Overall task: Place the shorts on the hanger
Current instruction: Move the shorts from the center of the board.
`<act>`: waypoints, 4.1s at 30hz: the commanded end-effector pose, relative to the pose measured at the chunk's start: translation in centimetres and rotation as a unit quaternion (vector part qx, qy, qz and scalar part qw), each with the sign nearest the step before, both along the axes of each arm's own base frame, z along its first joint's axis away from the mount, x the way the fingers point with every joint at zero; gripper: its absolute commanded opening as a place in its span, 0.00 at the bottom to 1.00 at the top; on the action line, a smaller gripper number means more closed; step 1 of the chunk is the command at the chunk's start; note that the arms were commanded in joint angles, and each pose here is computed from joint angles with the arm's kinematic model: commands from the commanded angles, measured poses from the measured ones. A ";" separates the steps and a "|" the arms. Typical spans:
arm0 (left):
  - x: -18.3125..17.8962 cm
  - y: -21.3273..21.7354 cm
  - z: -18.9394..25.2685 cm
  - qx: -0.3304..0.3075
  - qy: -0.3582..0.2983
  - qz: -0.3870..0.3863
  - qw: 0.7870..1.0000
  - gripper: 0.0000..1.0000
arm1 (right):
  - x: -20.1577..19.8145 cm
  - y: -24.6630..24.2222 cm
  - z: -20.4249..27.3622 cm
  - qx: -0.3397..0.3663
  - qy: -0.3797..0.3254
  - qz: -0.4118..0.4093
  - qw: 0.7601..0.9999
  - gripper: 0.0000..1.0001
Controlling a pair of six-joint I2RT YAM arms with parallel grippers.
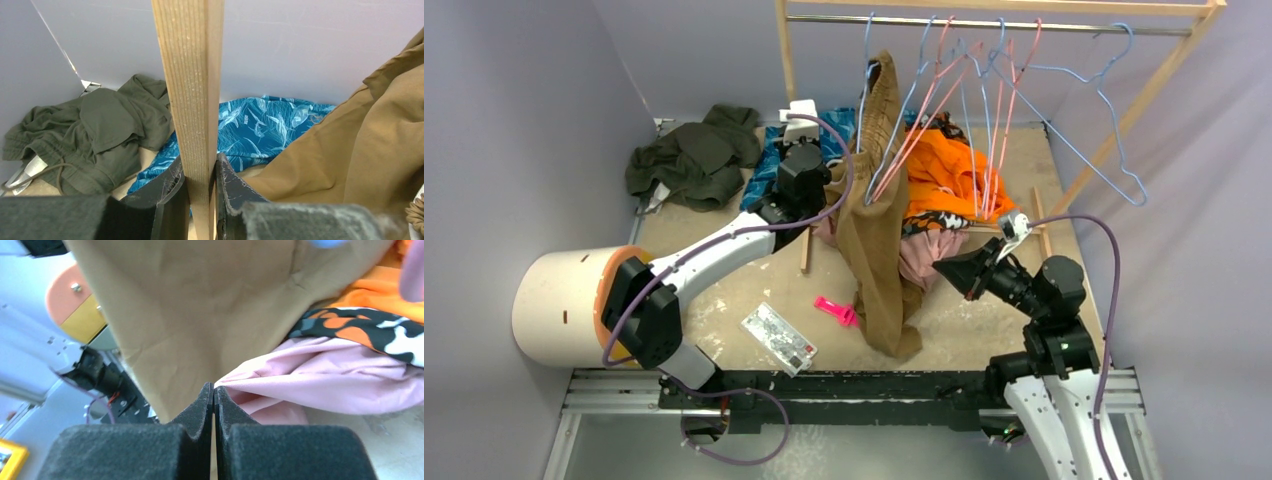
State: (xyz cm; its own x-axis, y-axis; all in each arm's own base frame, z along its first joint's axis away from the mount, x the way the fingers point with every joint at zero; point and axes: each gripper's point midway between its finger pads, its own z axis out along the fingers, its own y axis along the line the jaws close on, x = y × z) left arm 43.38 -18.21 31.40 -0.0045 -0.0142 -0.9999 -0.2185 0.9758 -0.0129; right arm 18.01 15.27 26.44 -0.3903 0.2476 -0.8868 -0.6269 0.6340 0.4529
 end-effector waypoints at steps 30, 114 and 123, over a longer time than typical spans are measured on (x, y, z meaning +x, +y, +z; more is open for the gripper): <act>-0.8 3.0 -2.1 0.057 0.034 0.105 0.992 0.00 | -17.7 2.0 26.1 0.145 -0.383 0.269 0.872 0.00; -1.9 1.3 -5.0 0.048 0.043 0.047 0.997 0.00 | 11.1 -7.9 -7.3 0.220 0.222 -0.406 0.859 0.95; -1.9 1.2 -5.2 0.042 0.039 0.043 0.997 0.00 | 11.6 -11.0 -9.2 0.209 0.240 -0.495 0.809 0.95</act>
